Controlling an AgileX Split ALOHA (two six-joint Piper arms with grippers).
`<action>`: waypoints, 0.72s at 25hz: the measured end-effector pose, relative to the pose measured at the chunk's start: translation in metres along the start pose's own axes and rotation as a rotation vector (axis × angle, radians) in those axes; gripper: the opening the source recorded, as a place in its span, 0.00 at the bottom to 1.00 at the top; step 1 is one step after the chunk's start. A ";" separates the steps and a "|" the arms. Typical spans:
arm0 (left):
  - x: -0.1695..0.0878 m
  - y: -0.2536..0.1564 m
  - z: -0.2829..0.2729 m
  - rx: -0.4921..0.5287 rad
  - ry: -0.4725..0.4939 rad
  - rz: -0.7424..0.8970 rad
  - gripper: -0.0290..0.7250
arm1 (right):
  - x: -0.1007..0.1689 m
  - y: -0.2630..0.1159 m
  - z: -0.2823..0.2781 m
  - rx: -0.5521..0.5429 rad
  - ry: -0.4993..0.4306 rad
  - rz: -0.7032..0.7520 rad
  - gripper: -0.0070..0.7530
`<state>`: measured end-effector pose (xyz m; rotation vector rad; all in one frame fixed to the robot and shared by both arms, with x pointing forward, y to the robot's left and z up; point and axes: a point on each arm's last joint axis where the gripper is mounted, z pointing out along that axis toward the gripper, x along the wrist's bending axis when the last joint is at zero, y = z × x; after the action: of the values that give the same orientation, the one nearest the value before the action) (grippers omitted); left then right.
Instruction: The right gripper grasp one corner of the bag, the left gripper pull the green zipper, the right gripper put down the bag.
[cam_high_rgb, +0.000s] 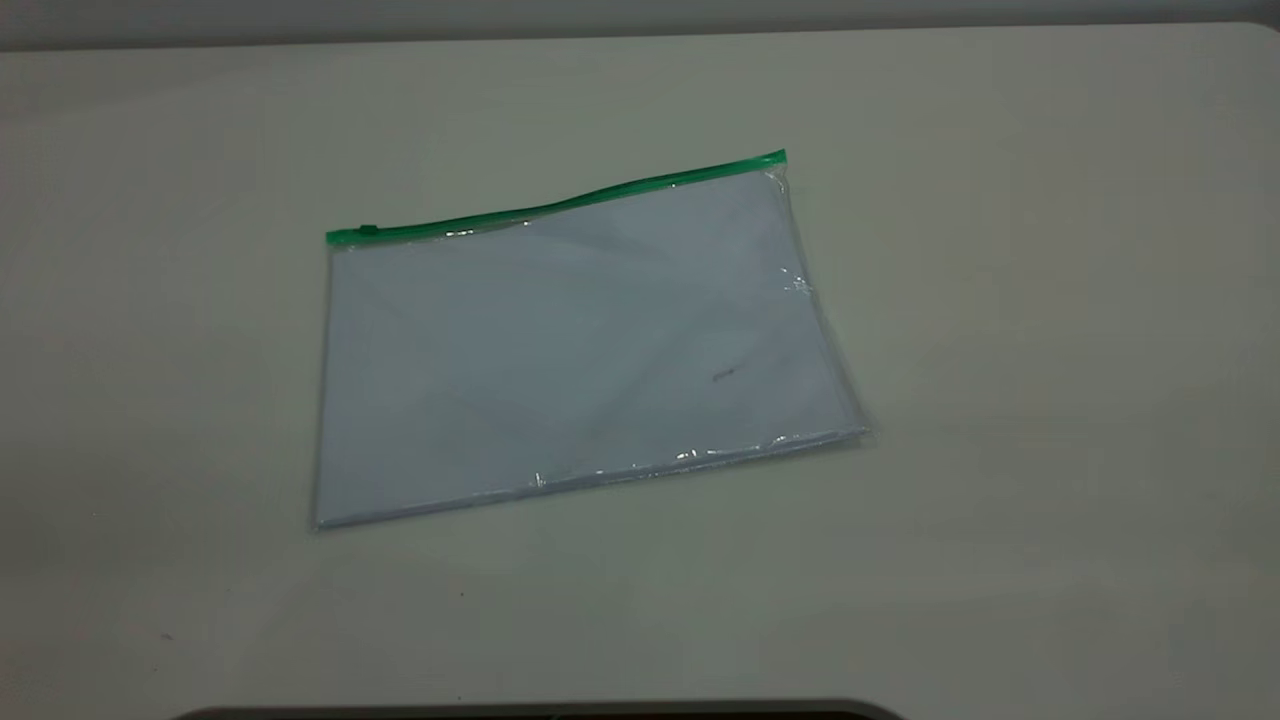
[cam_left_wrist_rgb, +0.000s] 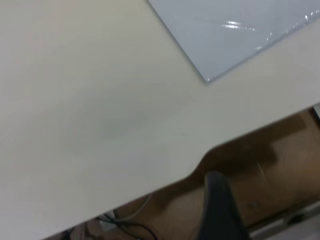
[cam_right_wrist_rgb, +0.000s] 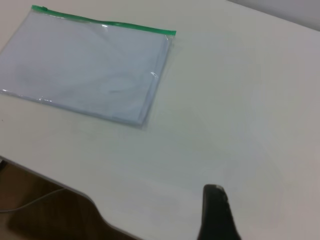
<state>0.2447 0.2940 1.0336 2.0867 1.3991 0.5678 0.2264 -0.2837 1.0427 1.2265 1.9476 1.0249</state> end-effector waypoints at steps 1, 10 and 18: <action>0.000 -0.001 -0.001 -0.013 0.013 -0.012 0.79 | 0.000 0.000 0.000 0.000 0.000 0.000 0.71; -0.007 -0.017 -0.014 -0.161 0.183 -0.152 0.79 | 0.000 0.000 0.000 0.000 0.000 0.000 0.71; -0.006 -0.017 -0.014 -0.167 0.190 -0.229 0.79 | 0.000 0.000 0.000 0.000 0.000 0.000 0.71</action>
<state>0.2217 0.2963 1.0325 1.7493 1.6116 0.7737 0.2264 -0.2837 1.0427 1.2265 1.9476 1.0249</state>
